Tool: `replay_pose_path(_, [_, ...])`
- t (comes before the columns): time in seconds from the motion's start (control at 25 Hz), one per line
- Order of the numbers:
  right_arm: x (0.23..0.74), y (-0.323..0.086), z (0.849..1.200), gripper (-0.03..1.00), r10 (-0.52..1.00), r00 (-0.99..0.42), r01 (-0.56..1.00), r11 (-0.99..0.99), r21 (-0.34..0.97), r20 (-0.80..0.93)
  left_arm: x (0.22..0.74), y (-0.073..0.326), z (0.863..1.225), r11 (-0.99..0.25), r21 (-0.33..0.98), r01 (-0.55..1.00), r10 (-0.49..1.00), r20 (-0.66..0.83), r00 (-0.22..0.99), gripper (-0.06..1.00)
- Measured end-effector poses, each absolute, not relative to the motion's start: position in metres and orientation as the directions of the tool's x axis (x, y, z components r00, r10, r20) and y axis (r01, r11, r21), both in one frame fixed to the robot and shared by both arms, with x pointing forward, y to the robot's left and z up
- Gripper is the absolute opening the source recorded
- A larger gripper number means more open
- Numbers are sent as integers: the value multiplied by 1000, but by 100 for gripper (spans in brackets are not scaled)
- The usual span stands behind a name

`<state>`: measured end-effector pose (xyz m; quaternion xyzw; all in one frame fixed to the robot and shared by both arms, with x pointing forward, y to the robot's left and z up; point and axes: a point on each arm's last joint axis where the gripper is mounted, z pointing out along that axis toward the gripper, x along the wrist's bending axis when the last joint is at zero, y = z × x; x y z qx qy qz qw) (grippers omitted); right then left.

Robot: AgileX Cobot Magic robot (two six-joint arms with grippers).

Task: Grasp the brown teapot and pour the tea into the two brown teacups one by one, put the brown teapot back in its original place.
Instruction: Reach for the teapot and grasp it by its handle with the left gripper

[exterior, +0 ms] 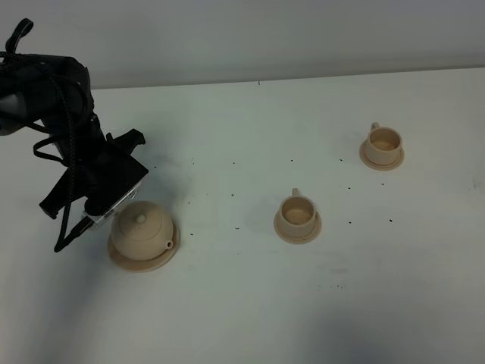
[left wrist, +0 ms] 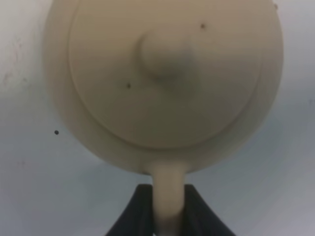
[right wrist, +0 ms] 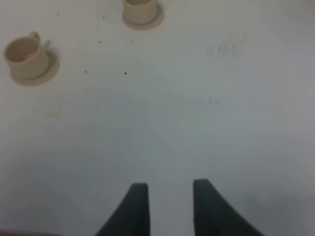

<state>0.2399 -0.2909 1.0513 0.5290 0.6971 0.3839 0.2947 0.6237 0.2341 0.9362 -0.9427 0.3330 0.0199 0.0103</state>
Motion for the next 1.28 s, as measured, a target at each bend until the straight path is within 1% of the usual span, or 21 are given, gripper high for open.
replay_pose_path(0.2, [240, -291, 1051, 24, 964, -267, 511, 146, 847, -5, 623, 234, 936, -777, -5, -629, -628, -51, 777, 13])
replay_pose_path(0.28, [240, -291, 1051, 24, 964, -267, 511, 146, 847, -5, 623, 235, 936, -777, -4, -629, -628, -55, 776, 15])
replay_pose_path(0.52, [240, -291, 1051, 24, 964, -267, 511, 146, 847, -5, 621, 235, 935, -777, 2, -630, -629, -69, 775, 32])
replay_pose_path(0.64, [240, -291, 1051, 24, 964, -267, 511, 146, 847, -5, 621, 235, 935, -777, 1, -630, -629, -67, 775, 36])
replay_pose_path(0.88, [240, -291, 1051, 24, 964, -267, 511, 146, 847, -5, 623, 236, 935, -770, -25, -638, -636, -56, 769, 35])
replay_pose_path(1.28, [240, -291, 1051, 24, 964, -267, 511, 146, 847, -5, 629, 237, 935, -752, -64, -656, -656, -16, 754, 27])
